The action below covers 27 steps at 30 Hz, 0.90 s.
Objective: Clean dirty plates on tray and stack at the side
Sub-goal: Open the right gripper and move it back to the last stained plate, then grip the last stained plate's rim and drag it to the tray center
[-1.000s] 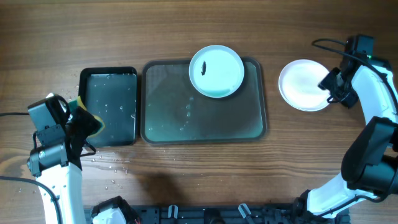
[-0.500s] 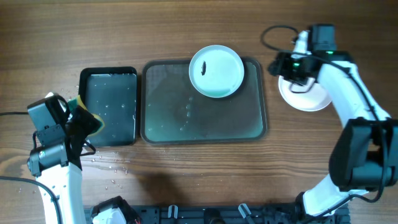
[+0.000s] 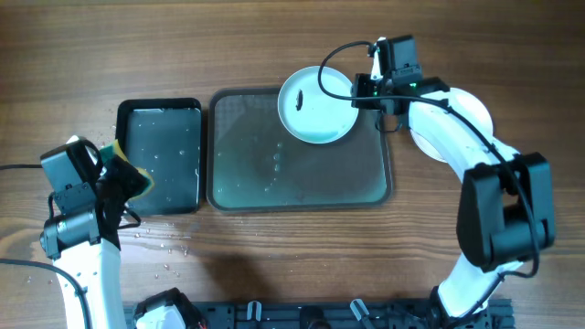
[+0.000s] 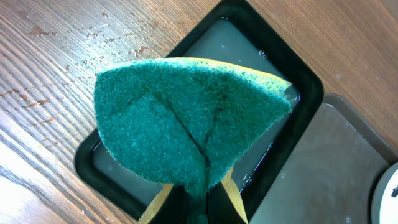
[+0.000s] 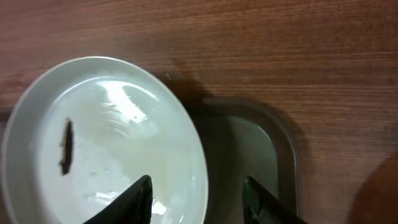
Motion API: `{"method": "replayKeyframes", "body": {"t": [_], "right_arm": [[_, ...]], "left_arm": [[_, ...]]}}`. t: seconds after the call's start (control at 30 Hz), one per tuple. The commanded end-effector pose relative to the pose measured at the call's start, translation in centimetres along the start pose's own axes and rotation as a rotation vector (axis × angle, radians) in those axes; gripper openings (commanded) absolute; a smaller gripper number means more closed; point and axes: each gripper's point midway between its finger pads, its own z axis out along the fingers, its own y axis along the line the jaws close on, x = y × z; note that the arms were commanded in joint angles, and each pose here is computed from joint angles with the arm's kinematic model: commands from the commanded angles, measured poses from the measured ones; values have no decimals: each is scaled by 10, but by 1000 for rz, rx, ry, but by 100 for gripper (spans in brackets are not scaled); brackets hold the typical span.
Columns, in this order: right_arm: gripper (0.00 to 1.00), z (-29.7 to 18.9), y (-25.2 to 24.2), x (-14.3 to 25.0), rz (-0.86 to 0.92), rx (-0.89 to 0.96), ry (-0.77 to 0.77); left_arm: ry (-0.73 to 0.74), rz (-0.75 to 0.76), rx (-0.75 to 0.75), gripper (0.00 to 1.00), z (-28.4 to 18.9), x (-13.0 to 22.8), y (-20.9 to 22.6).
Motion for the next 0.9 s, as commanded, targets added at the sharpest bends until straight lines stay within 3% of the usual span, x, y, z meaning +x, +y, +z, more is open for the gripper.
{"method": "replayKeyframes", "body": {"t": [0.0,0.07,0.1,0.13,0.17,0.33,0.63,0.7,0.87], "right_arm": [[40,25,-11,19,3,41,55],[39,31,-9,27,23,22,81],[34,34,-8,30,30,13,93],[22,34,-7,31,31,6,96],[18,34,-6,31,31,-1,98],[23,33,-3,37,34,-18,126],[18,39,-6,50,36,-15,154],[26,40,-4,49,39,-24,150],[31,43,-4,49,60,-22,149]], "left_arm": [[-19,17,23,4,-3,-8,-5],[-18,17,23,4,-3,-7,-5],[-18,17,23,4,-3,-7,-5],[-18,17,23,4,-3,-7,-5],[-18,17,23,4,-3,-7,-5],[-19,18,22,4,-3,-7,-5],[-19,18,23,4,-3,-7,-5],[-20,18,23,4,-3,-8,-5],[-19,18,23,4,-3,-7,-5]]}}
